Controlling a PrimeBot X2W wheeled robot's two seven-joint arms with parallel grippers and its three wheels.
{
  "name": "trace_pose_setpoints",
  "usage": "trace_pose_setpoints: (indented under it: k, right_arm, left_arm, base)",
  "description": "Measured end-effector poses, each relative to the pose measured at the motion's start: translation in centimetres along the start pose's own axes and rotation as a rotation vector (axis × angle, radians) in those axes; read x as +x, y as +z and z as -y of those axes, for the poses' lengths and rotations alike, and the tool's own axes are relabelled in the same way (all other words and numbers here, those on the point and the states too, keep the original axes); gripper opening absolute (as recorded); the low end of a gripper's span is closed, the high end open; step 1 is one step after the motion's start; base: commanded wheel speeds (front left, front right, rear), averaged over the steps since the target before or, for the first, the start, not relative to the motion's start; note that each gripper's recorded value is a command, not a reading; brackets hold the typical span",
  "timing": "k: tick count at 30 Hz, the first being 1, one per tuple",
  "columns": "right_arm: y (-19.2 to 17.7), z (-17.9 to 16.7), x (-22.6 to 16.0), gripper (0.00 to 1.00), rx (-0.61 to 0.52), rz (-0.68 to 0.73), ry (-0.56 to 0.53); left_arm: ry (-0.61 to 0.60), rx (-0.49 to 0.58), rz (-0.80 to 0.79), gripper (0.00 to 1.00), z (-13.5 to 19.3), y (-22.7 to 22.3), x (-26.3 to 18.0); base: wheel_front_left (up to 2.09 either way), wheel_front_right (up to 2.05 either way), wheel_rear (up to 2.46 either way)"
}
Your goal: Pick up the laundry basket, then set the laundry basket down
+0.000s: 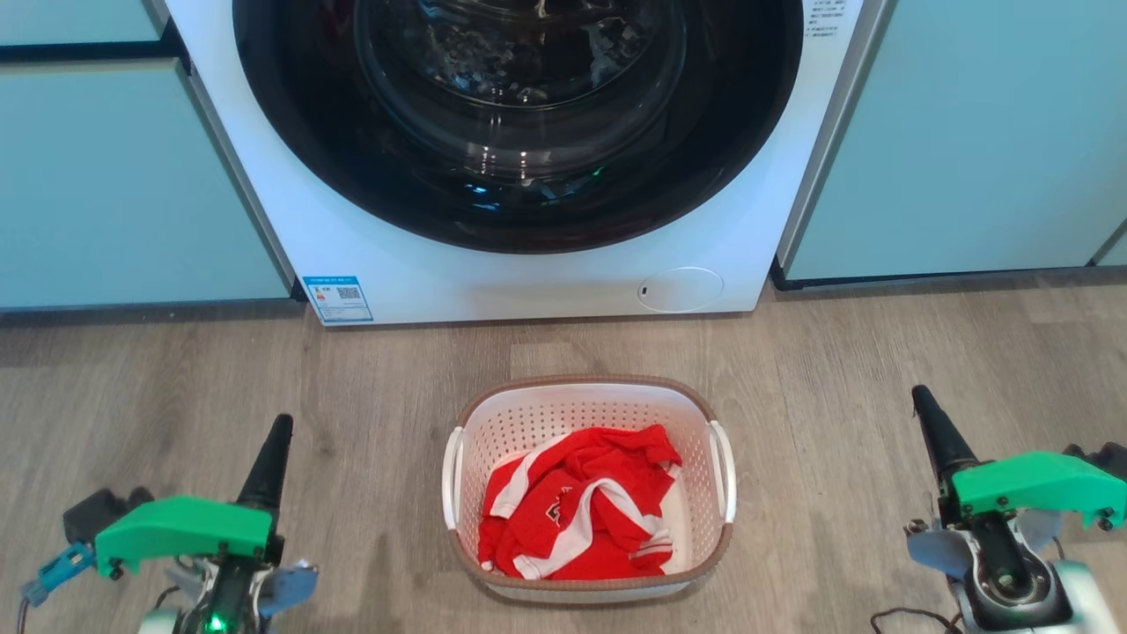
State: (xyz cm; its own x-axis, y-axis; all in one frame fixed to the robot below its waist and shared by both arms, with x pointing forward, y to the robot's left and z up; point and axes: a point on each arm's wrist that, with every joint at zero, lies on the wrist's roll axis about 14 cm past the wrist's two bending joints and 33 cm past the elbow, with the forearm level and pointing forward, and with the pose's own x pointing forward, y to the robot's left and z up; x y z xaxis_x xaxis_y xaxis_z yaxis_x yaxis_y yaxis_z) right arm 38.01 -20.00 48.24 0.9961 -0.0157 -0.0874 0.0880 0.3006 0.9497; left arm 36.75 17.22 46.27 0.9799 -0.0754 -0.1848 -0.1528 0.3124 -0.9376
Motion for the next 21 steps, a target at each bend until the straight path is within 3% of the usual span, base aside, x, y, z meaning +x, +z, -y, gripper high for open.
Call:
trace_pose_setpoints:
  k: [21]
  right_arm:
    - [0.5,-0.3,0.2,0.0,0.234,0.008,0.019]
  left_arm:
    - [-0.055,-0.238,0.049,0.0,0.6,1.5,0.2]
  base:
    - [0.0,0.0,0.0]
